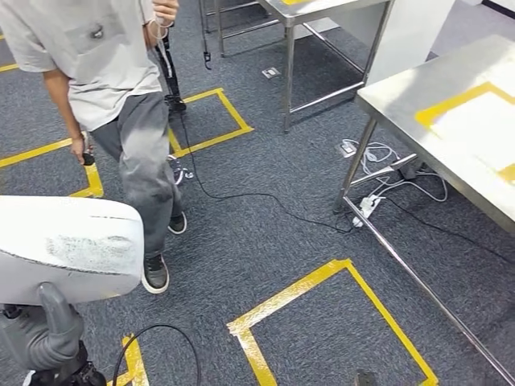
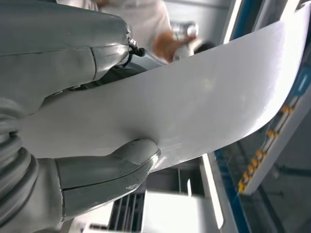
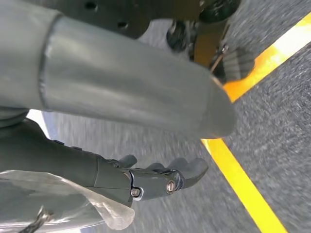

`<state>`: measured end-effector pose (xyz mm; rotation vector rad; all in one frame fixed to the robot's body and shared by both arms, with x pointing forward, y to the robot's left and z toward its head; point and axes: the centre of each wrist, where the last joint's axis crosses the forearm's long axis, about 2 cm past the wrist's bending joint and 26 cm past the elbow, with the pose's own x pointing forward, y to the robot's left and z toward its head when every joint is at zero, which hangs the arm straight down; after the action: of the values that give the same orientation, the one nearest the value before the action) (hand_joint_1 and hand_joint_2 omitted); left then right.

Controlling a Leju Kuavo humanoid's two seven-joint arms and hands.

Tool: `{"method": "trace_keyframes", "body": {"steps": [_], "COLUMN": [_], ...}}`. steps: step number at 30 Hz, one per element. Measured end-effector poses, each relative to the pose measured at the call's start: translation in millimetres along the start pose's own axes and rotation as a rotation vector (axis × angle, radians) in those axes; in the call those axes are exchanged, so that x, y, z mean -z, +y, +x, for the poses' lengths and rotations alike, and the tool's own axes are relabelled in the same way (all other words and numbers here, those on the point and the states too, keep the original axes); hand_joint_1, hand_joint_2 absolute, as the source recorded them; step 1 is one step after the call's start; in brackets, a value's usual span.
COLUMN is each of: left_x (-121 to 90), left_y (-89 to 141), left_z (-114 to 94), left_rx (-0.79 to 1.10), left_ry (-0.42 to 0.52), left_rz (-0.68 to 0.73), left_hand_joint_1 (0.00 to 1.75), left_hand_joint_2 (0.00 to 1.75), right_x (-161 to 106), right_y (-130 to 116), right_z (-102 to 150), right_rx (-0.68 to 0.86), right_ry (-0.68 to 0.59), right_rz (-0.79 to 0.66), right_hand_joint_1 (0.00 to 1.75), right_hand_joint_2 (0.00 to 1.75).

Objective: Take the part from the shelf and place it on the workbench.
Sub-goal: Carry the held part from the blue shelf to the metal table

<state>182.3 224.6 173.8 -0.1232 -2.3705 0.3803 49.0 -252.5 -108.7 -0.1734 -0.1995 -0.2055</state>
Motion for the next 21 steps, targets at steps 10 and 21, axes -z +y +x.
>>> {"method": "trace_keyframes", "body": {"steps": [10,21], "left_x": [-1.6,-3.3], "left_y": [1.0,-3.5], "left_z": [-1.0,-0.9], "left_rx": [0.014,0.024], "left_ry": [0.007,0.011], "left_rz": [-0.003,-0.002], "left_hand_joint_1": [1.75,1.75], "left_hand_joint_2": [1.75,1.75], "right_x": [0.2,-1.6], "right_y": [0.5,6.4], "right_z": [0.3,-1.1], "right_rx": [0.187,0.281], "right_ry": [0.036,0.100], "right_rz": [0.031,0.019], "right_hand_joint_1": [0.00,0.00], "right_hand_joint_2": [0.00,0.00]}}
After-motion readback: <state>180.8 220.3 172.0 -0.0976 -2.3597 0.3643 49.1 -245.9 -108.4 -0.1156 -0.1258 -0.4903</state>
